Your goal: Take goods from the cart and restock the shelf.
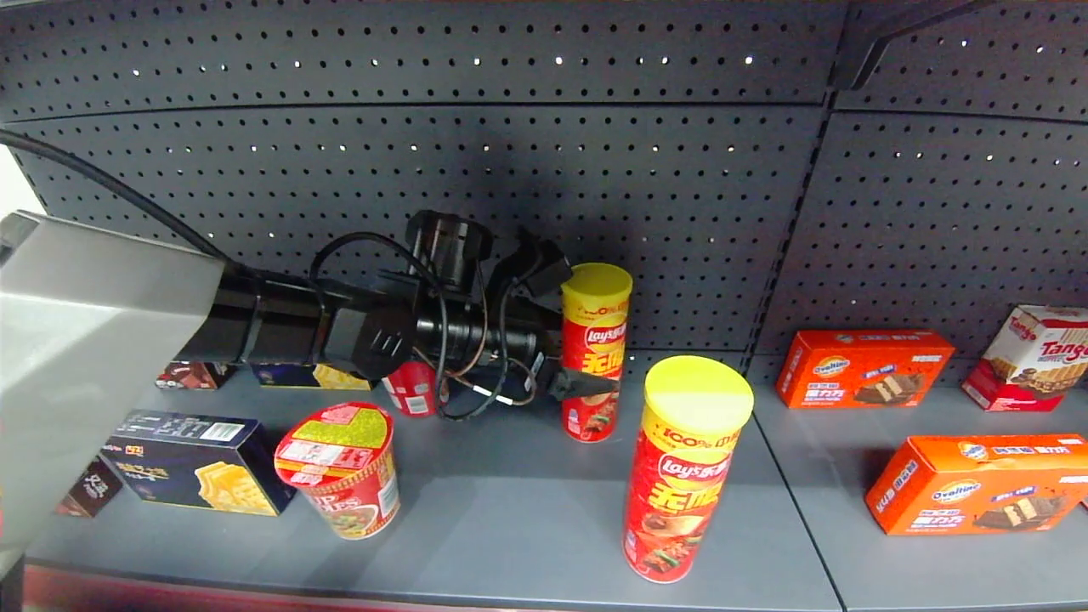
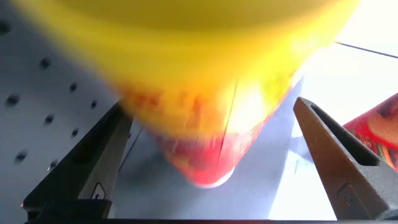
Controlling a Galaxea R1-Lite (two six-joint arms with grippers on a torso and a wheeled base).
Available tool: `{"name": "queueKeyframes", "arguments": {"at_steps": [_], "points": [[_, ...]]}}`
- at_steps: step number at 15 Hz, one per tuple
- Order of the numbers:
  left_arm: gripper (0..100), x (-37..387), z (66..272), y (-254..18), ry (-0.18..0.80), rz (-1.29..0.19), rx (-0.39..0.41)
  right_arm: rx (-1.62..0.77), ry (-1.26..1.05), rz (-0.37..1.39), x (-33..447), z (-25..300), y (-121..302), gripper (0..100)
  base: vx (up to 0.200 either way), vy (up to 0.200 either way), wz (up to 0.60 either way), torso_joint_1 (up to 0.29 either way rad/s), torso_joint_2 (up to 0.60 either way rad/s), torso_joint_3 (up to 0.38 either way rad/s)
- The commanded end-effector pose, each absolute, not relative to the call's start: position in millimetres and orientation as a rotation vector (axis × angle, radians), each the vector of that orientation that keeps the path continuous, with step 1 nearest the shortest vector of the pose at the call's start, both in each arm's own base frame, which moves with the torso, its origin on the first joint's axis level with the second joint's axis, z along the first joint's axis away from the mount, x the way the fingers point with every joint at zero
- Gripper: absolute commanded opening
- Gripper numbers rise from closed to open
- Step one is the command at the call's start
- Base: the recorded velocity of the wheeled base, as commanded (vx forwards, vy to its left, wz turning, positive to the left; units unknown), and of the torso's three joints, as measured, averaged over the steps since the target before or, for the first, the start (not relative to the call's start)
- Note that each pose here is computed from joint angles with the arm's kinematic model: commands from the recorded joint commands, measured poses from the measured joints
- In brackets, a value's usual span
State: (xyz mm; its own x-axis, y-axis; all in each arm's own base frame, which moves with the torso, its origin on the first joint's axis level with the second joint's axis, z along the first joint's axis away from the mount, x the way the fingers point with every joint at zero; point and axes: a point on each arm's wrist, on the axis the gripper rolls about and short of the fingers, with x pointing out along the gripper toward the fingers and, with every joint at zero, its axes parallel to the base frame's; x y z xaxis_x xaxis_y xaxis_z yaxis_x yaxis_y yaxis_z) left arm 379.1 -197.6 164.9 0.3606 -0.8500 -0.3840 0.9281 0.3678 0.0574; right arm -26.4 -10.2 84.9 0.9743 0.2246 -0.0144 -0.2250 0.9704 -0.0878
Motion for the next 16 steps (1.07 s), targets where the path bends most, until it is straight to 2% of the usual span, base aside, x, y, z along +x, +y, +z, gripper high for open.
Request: {"name": "queueKeyframes", "arguments": {"at_steps": [1,6,9,16], "points": [[100,368.4,178.4,-188.7,0.283,-1.155,0.287,-0.090,0.007,0.228,-26.3,84.8,-10.2,100,0.000,0.000,0.00,0.000,0.00,0.000],[100,347.2,179.1,-159.4,0.277,-1.082,0.286,-0.066,0.009,0.227,-26.3,84.8,-10.2,100,0.000,0.000,0.00,0.000,0.00,0.000],[100,346.6,172.5,-158.1,0.285,-1.005,0.312,-0.066,0.011,0.226,-26.2,84.7,-10.2,100,0.000,0.000,0.00,0.000,0.00,0.000],[100,349.0,173.0,-164.9,0.281,-0.988,0.320,-0.066,0.011,0.220,-26.3,84.9,-10.4,100,0.000,0.000,0.00,0.000,0.00,0.000]]}}
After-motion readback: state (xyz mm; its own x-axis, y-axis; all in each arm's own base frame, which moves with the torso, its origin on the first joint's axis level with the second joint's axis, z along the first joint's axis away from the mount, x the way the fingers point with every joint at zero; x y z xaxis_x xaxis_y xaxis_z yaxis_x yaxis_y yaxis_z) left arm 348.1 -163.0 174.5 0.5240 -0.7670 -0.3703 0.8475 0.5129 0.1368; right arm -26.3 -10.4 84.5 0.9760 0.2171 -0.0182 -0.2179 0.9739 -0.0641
